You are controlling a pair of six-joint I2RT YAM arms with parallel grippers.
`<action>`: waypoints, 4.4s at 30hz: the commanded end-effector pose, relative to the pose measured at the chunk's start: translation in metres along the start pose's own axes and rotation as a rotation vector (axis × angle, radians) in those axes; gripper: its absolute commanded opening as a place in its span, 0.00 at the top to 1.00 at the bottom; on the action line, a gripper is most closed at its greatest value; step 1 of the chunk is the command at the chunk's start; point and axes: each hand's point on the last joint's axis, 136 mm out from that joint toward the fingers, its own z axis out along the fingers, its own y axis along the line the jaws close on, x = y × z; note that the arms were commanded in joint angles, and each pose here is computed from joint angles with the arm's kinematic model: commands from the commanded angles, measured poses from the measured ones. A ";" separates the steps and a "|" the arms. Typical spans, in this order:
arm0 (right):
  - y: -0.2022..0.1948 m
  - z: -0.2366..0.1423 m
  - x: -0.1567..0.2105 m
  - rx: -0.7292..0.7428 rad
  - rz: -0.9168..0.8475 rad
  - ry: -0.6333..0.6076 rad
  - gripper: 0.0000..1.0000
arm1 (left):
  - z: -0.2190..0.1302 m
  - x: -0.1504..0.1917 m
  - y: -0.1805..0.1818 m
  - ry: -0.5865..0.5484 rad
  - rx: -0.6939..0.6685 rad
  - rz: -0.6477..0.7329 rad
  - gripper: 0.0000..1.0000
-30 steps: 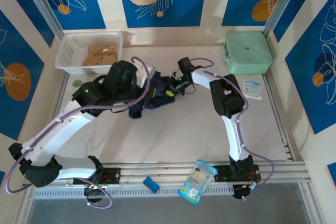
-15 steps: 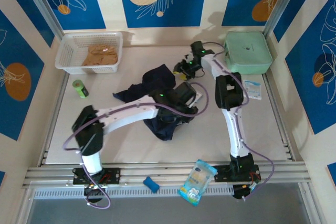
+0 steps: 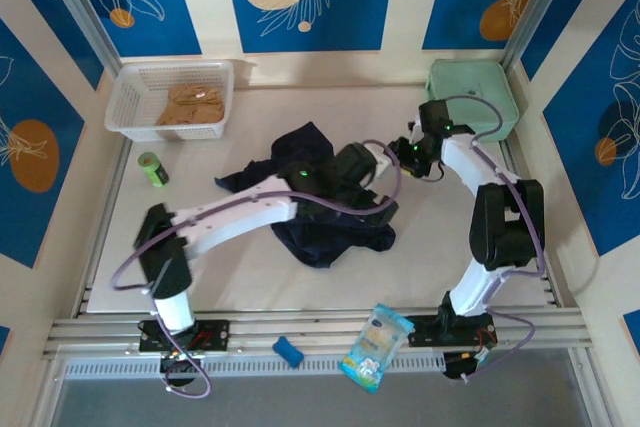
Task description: Fold and stack the t-shirts
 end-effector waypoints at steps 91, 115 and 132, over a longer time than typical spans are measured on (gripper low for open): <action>0.144 0.101 0.102 -0.004 -0.812 0.219 0.52 | 0.031 0.108 0.319 0.044 -0.399 -0.658 1.00; 0.144 0.107 0.122 -0.009 -0.833 0.266 0.87 | 0.038 0.116 0.317 0.061 -0.384 -0.669 1.00; 0.104 -0.029 -0.071 0.211 -0.593 -0.200 1.00 | -0.034 0.126 0.276 0.064 -0.419 -0.616 1.00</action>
